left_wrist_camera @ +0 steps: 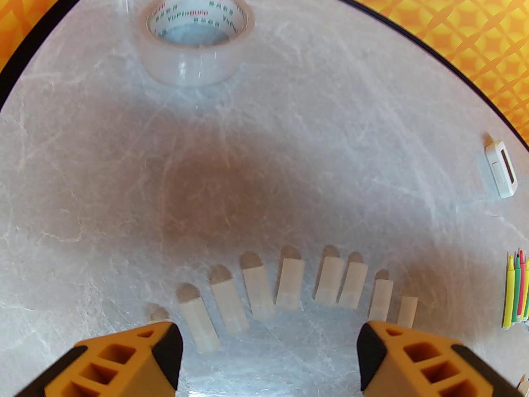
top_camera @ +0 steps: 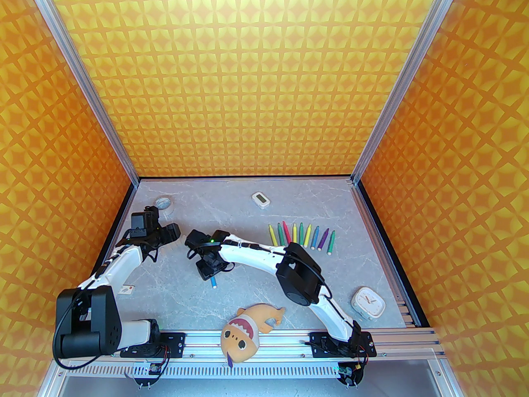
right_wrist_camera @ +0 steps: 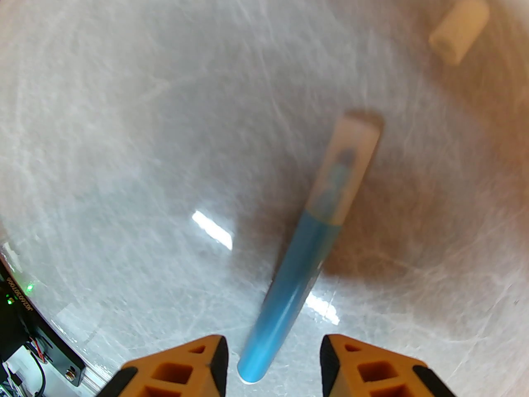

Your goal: Open the pen caps

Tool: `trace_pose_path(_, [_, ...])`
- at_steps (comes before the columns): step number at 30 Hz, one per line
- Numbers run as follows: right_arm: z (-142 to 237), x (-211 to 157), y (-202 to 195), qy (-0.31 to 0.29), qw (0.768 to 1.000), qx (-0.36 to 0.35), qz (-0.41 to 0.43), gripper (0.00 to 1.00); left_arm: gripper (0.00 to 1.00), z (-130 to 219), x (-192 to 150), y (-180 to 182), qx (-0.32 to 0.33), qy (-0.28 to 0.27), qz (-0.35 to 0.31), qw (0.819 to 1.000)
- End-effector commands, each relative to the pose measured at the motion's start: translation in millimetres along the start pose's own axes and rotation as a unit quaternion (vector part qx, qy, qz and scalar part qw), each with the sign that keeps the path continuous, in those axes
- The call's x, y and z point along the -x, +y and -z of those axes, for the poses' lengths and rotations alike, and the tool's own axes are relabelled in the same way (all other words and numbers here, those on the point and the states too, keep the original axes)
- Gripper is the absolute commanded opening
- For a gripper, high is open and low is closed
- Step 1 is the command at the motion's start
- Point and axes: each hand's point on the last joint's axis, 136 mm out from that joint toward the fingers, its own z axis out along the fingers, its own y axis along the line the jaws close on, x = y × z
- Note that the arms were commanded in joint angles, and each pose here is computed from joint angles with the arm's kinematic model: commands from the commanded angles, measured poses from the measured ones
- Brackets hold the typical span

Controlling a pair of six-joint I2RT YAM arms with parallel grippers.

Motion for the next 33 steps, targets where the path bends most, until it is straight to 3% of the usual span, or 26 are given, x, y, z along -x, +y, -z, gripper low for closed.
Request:
trace_pose_path(1, [-3, -6, -1, 0.025, 0.999, -0.004, -0.023, 0.42, 0.74, 5, 8, 3, 0.004, -0.026, -0.001, 1.000])
trace_pose_path(14, [-24, -5, -5, 0.044, 0.998, -0.028, -0.038, 0.38, 0.74, 6, 7, 4, 0.003, -0.037, 0.006, 0.999])
trace_pose_path(21, [-32, -9, -23, 0.067, 0.994, -0.081, -0.026, 0.30, 0.74, 7, 8, 4, 0.003, -0.038, 0.005, 0.999])
trace_pose_path(33, [-49, -11, -22, 0.081, 0.993, -0.079, -0.019, 0.19, 0.74, 8, 7, 4, 0.002, -0.038, 0.006, 0.999])
